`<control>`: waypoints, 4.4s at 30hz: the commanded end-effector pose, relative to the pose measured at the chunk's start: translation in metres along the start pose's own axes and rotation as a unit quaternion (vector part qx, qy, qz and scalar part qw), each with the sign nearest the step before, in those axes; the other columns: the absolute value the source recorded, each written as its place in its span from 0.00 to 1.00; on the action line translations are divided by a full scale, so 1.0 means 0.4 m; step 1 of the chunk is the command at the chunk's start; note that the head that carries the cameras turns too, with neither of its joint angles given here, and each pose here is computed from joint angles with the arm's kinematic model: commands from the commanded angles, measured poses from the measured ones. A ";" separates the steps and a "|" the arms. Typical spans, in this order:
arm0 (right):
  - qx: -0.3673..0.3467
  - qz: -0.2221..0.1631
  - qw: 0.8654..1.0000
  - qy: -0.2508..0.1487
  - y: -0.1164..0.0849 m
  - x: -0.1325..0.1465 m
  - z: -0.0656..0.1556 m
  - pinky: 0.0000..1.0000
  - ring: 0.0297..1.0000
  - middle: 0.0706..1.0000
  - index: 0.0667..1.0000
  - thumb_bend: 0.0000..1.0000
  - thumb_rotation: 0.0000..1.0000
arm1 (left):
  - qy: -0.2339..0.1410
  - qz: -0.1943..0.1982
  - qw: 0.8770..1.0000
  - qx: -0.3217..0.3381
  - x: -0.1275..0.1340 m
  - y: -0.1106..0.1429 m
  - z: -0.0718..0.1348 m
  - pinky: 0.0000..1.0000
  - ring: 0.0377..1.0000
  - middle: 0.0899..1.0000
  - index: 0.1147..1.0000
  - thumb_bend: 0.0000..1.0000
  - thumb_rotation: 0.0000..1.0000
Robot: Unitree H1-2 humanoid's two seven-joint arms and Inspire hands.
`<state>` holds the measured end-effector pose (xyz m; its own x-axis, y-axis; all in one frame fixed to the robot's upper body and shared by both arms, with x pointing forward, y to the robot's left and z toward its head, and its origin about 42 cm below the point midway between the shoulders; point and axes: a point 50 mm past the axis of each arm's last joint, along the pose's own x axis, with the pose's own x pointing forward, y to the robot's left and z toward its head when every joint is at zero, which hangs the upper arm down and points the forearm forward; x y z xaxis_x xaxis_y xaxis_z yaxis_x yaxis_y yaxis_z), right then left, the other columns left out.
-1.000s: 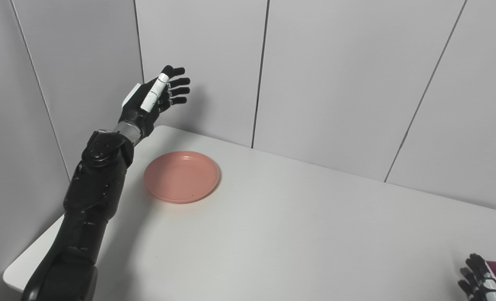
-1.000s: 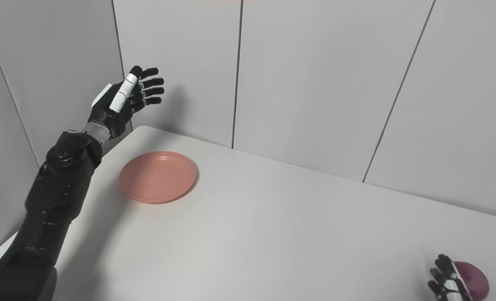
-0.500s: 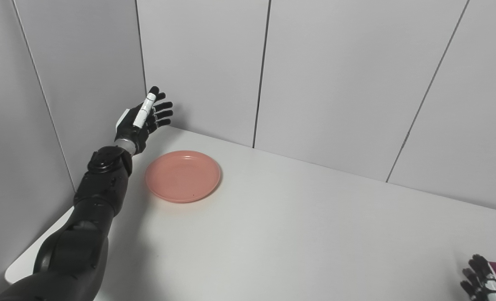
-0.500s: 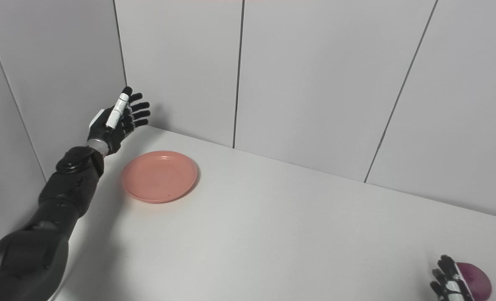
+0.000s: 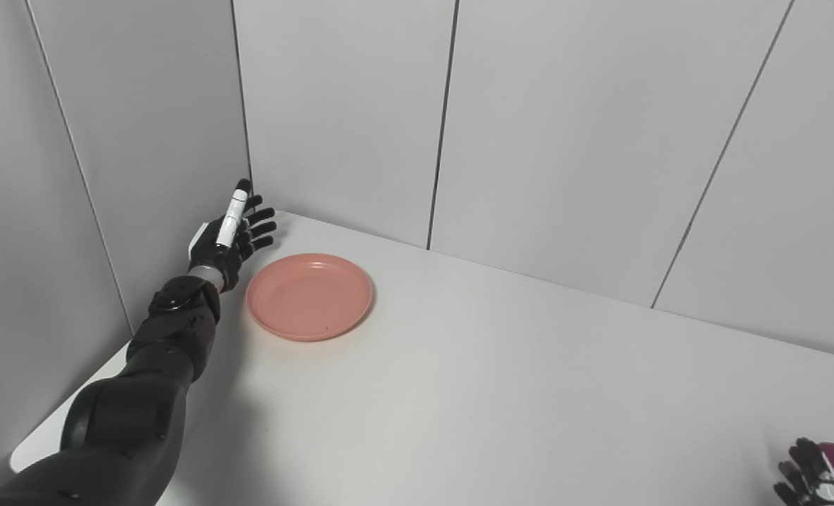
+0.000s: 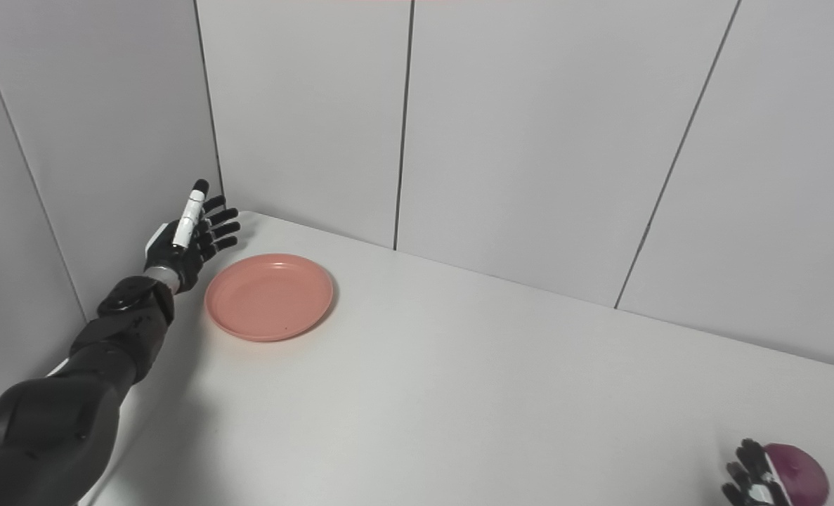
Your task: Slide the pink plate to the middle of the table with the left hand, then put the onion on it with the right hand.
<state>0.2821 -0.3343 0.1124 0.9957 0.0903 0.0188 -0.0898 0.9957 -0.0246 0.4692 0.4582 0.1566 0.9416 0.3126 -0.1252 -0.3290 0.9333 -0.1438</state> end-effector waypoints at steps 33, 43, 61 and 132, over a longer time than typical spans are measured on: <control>0.001 -0.001 1.000 0.018 -0.003 -0.045 0.010 1.00 1.00 1.00 1.00 0.78 0.94 | -0.009 -0.016 1.000 -0.020 -0.039 0.015 -0.080 0.82 0.82 0.80 0.83 0.76 0.82; 0.004 -0.004 1.000 0.018 0.001 -0.040 0.015 1.00 1.00 1.00 0.99 0.78 0.93 | -0.004 -0.045 0.998 -0.048 -0.056 0.002 -0.110 0.80 0.80 0.80 0.84 0.79 0.79; 0.004 0.000 1.000 0.018 0.007 -0.034 0.007 1.00 1.00 1.00 1.00 0.78 0.92 | -0.022 -0.155 0.987 -0.042 -0.084 -0.112 -0.090 0.80 0.79 0.78 0.86 0.75 0.80; 0.008 0.005 1.000 0.002 0.059 -0.016 -0.007 0.96 0.97 0.98 0.96 0.82 0.87 | 0.124 -0.320 0.939 -0.002 -0.408 -0.638 -0.235 0.73 0.75 0.77 0.84 0.69 0.80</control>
<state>0.2701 -0.3227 0.1115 0.9969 0.0789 0.0029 -0.0788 0.9965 -0.0272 0.3963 0.1546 0.1272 0.9165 -0.3543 -0.1856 0.2974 0.9139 -0.2763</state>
